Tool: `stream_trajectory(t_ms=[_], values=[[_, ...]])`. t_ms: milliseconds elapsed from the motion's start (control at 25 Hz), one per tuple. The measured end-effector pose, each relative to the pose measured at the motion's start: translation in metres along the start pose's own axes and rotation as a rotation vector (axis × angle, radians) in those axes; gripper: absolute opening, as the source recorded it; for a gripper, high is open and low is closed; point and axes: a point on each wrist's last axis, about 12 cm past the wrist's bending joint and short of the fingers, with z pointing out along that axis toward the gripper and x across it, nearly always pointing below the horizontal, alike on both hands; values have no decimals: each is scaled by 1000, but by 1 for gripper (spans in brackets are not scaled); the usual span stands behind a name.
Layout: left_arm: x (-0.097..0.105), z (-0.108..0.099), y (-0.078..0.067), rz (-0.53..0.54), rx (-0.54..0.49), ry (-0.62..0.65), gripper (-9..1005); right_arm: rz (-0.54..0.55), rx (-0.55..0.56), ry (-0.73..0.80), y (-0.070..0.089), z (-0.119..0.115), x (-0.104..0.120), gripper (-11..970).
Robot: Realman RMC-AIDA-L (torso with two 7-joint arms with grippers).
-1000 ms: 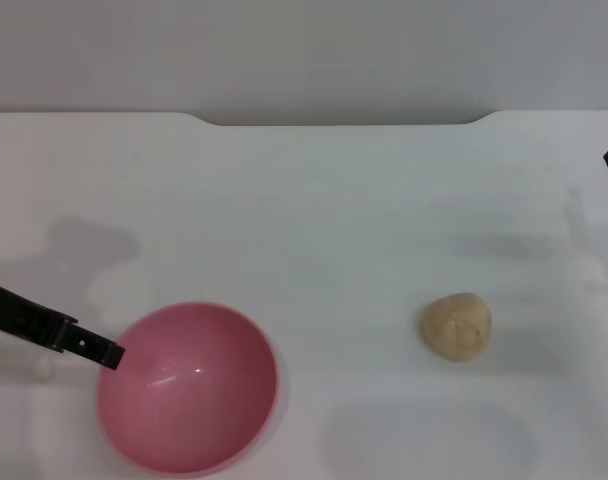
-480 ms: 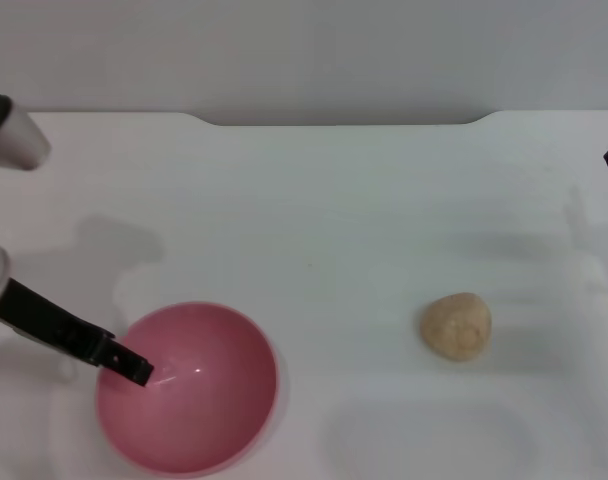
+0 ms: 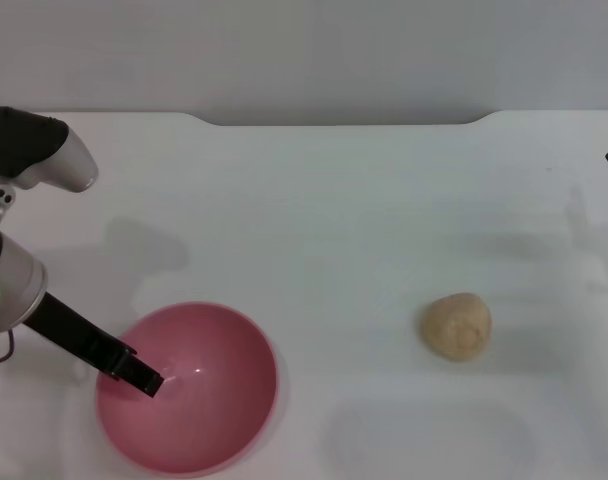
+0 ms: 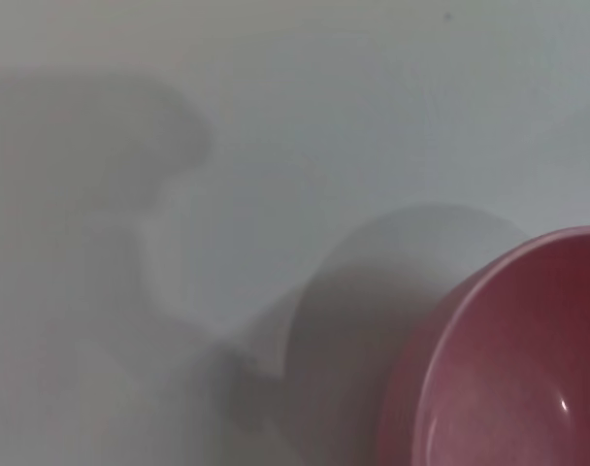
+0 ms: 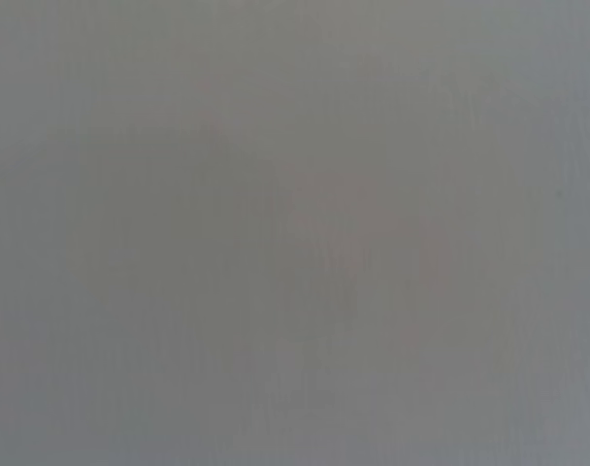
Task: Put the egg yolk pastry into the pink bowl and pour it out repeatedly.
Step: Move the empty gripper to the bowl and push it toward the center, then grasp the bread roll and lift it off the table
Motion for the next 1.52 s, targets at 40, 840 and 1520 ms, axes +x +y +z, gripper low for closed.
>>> stream_trajectory(t_ms=[40,840,1520], values=[[0,1,0,4,-1,0,716,0,1,0,0,0,0,560],[-1,6,2,6,-8,18,52,51,-5,12,3,-2,2,546],[-30,-9,9,9,-84,-146,-1,506,-520,837,22,96,-51,535]])
